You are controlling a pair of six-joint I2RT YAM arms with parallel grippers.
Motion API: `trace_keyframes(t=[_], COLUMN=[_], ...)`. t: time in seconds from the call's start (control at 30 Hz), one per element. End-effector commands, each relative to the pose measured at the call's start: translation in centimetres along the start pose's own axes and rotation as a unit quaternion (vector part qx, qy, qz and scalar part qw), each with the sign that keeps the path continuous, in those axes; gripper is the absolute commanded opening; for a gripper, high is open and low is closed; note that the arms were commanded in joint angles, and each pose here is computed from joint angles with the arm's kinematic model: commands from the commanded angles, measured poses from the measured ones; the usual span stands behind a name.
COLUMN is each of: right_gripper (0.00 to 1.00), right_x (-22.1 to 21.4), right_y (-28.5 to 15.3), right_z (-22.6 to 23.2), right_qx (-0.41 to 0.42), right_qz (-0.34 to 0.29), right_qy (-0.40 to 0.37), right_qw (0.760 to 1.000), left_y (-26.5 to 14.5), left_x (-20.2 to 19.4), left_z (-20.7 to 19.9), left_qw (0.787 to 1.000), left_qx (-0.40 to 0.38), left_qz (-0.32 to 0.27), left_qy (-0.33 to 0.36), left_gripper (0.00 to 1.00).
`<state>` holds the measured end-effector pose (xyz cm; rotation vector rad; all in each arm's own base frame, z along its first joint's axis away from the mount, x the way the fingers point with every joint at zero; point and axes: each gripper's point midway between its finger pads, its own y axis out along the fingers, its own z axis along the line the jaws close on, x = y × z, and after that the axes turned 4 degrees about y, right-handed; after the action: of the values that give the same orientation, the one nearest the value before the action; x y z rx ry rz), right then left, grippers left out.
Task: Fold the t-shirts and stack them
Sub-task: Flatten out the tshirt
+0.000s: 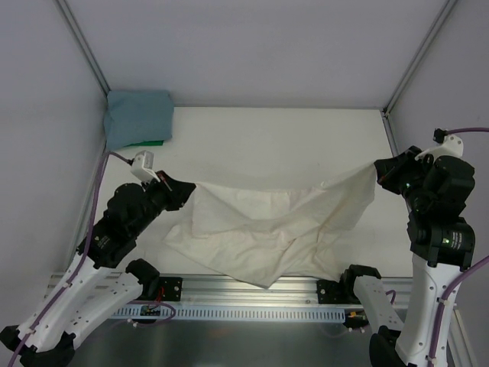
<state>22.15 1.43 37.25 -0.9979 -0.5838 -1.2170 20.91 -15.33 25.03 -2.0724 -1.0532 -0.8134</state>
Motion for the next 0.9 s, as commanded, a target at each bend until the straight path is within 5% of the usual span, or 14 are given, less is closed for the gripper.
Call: trace_keyframes(t=[0.0, 0.27, 0.5, 0.7, 0.87], right_gripper=[0.0, 0.0, 0.0, 0.0, 0.0], right_x=[1.6, 4.2, 8.9, 11.8, 12.7], right_y=[0.1, -0.6, -2.2, -4.3, -7.4], right_z=[0.7, 1.1, 1.1, 2.6, 4.0], right_qx=[0.014, -0.002, -0.043, -0.03, -0.01], right_qz=[-0.03, -0.059, -0.12, -0.163, -0.186], right_qy=[-0.005, -0.014, -0.02, -0.017, -0.021], right_qw=[0.999, 0.998, 0.992, 0.986, 0.982], left_y=[-0.7, -3.0, -10.6, -15.4, -17.2], left_x=[3.6, 12.1, 20.9, 24.3, 24.6], left_z=[-0.5, -2.6, -2.7, -3.6, -4.3], left_qw=[0.996, 0.975, 0.922, 0.902, 0.906], left_qx=[0.023, 0.054, 0.129, 0.14, 0.116], left_qz=[-0.037, -0.139, -0.287, -0.342, -0.352], left_qy=[0.076, 0.166, 0.226, 0.223, 0.205], left_gripper=[0.0, 0.0, 0.0, 0.0, 0.0])
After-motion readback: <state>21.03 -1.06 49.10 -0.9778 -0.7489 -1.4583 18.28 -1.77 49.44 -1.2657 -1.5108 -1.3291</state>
